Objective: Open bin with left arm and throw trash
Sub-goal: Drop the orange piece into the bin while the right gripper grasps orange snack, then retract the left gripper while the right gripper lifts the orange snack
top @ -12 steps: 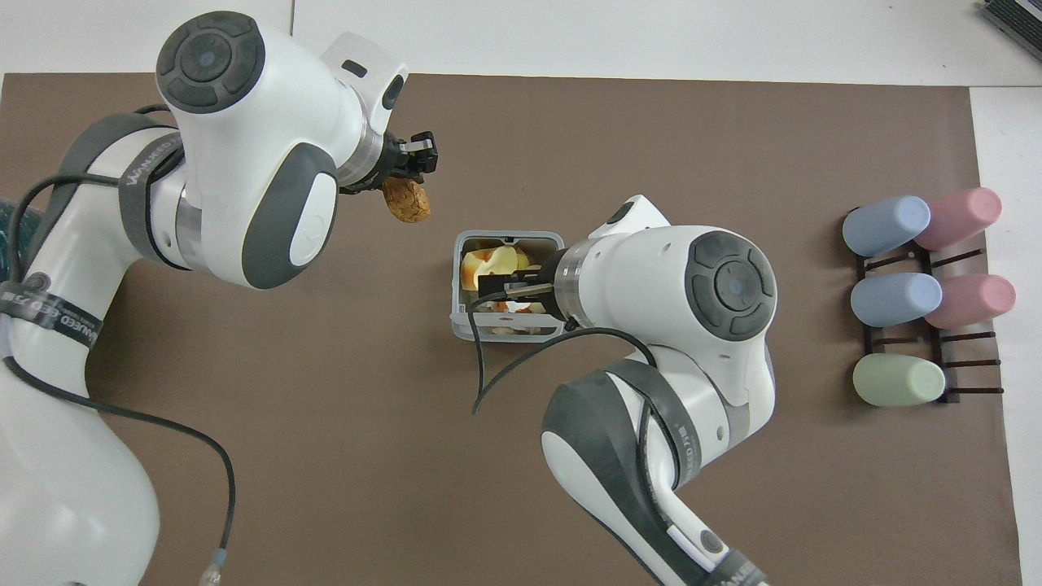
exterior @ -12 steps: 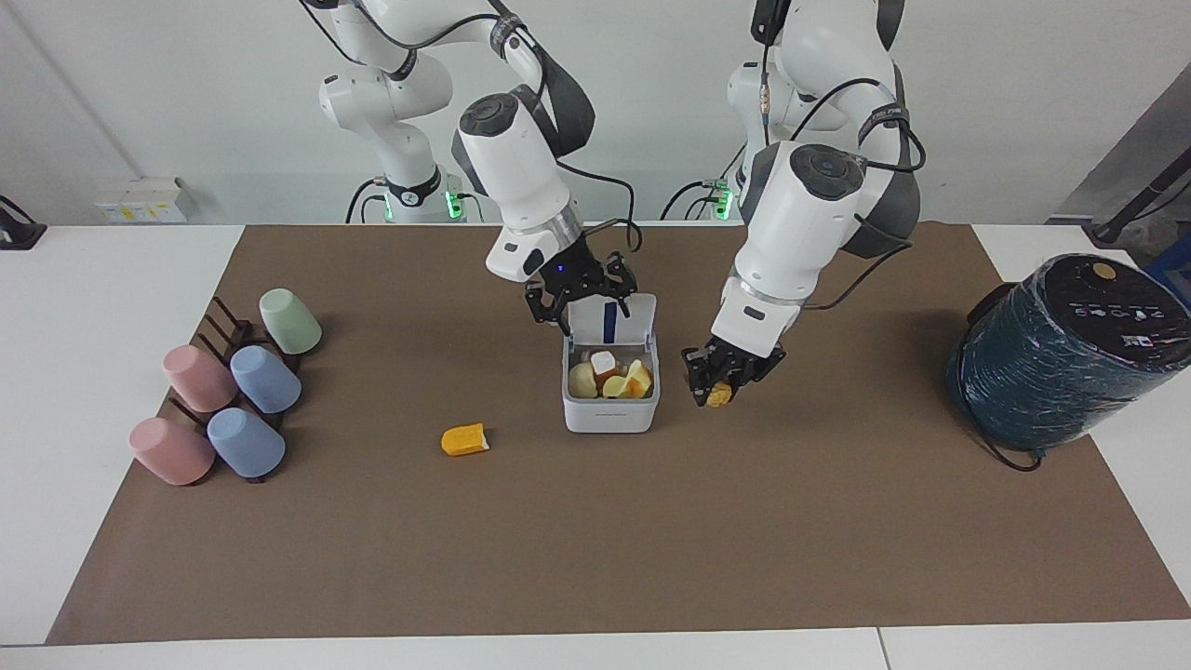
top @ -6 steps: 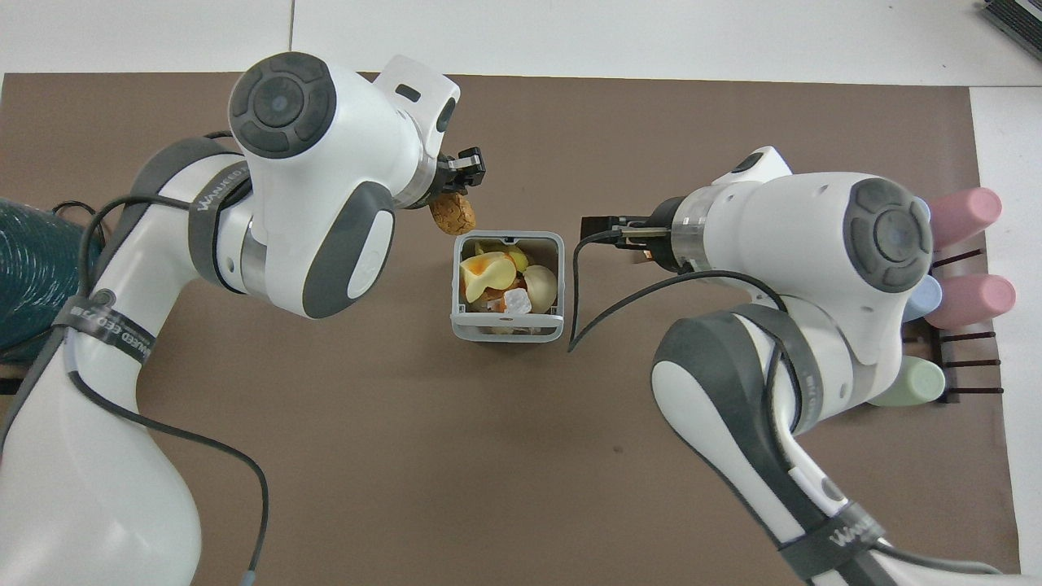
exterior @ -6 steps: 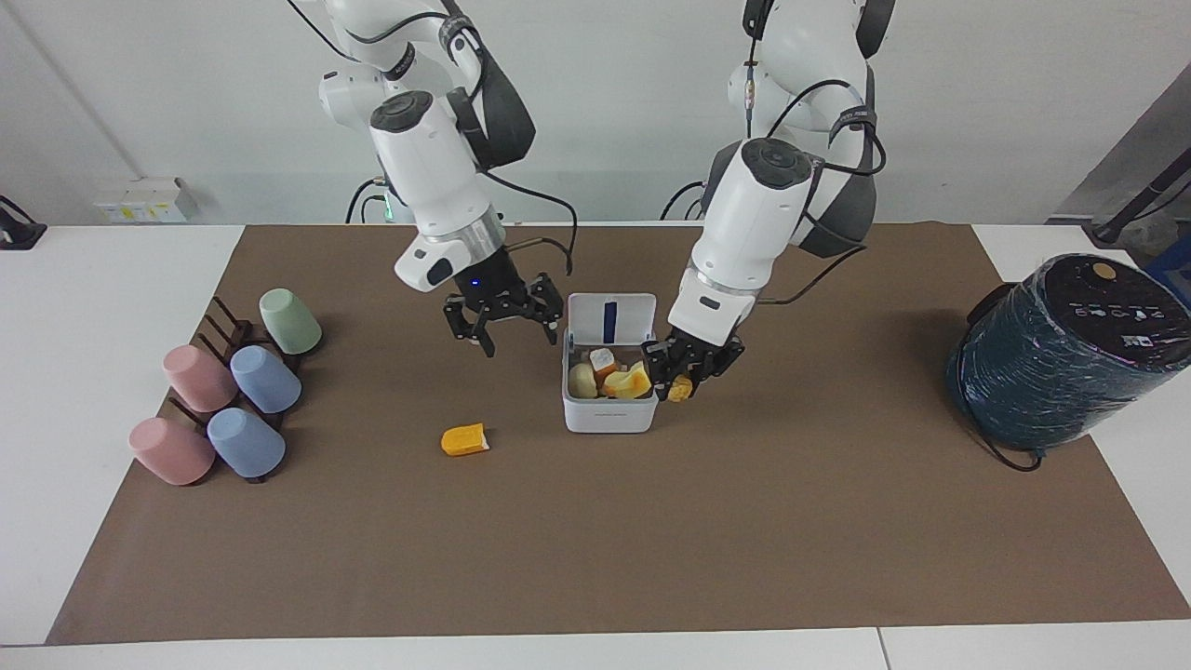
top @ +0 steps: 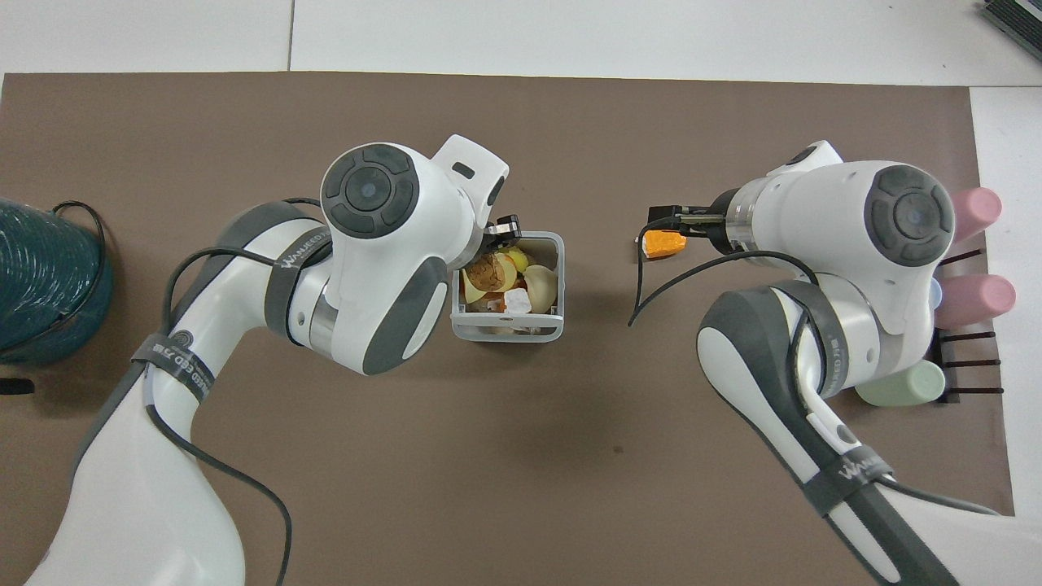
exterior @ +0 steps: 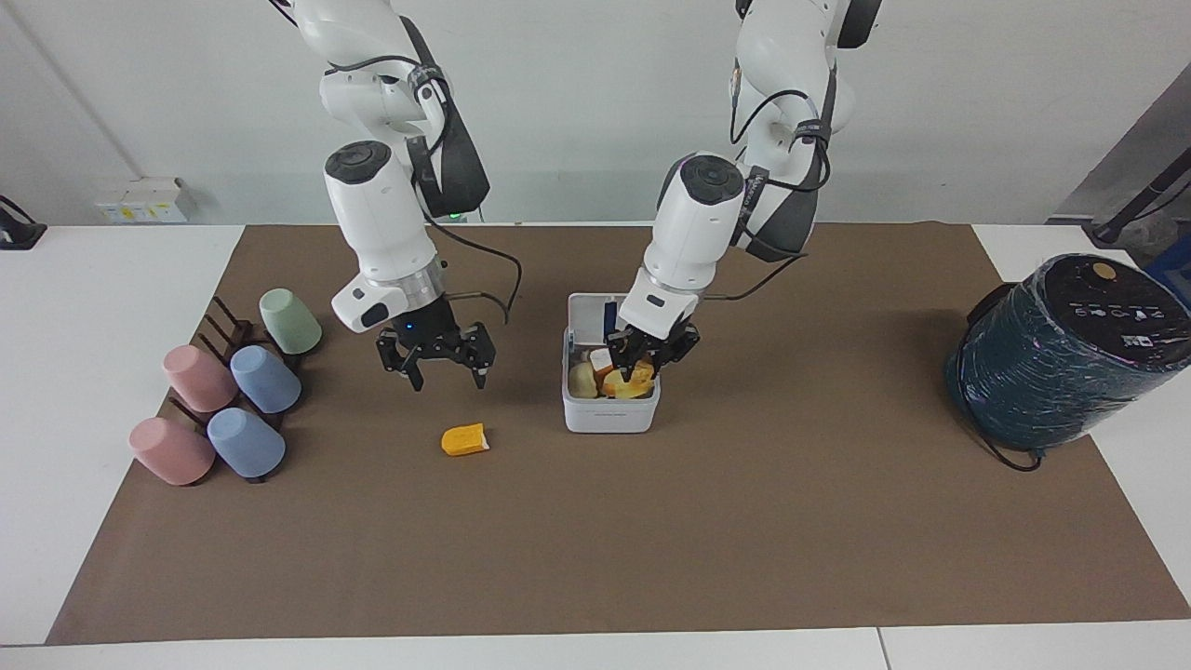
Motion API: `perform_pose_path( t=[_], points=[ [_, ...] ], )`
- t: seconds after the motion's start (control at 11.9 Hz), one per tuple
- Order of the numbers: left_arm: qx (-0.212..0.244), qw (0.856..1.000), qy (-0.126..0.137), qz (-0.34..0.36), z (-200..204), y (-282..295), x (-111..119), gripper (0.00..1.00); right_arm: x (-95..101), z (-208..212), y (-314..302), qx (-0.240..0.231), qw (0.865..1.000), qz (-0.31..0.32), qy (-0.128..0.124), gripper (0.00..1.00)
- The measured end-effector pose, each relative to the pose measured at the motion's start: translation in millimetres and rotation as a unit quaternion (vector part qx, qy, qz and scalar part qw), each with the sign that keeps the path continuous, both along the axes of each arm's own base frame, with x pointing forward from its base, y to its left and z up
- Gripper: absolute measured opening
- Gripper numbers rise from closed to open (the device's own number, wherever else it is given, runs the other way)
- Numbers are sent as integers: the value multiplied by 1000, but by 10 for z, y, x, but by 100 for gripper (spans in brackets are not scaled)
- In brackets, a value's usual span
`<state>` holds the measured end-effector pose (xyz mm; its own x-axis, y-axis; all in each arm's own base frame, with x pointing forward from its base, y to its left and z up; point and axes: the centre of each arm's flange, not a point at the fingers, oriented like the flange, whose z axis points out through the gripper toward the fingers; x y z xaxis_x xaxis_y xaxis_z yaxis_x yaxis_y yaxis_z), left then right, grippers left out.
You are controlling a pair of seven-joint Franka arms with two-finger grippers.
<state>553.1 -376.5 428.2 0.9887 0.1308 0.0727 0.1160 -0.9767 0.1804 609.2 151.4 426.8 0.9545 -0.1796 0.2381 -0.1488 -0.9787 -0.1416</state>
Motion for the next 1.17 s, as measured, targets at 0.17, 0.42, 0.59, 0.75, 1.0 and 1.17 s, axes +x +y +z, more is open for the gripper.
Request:
perform_pose_path(
  t=[0.17, 0.42, 0.59, 0.75, 1.0, 1.17],
  points=[
    [-1, 1000, -4, -12, -155, -115, -199, 41, 61, -232, -8, -23, 998, -63, 4, 100],
    [-9, 1000, -18, -13, -193, -157, -229, 75, 207, -452, 24, -22, 982, -186, 3, 100],
    [-17, 999, -31, -7, -83, -123, -149, 100, 333, -506, 61, -7, 969, -246, 13, 100],
    [-27, 999, -48, 2, 160, -62, -3, 100, 438, -651, 119, 0, 951, -308, 36, 100],
    [-15, 999, -30, 22, 480, 179, 259, 100, 434, -1063, 302, -2, 919, -388, 75, 100],
    [-10, 999, -22, 41, 707, 441, 461, 100, 373, -1185, 281, -25, 903, -416, 102, 100]
  ],
)
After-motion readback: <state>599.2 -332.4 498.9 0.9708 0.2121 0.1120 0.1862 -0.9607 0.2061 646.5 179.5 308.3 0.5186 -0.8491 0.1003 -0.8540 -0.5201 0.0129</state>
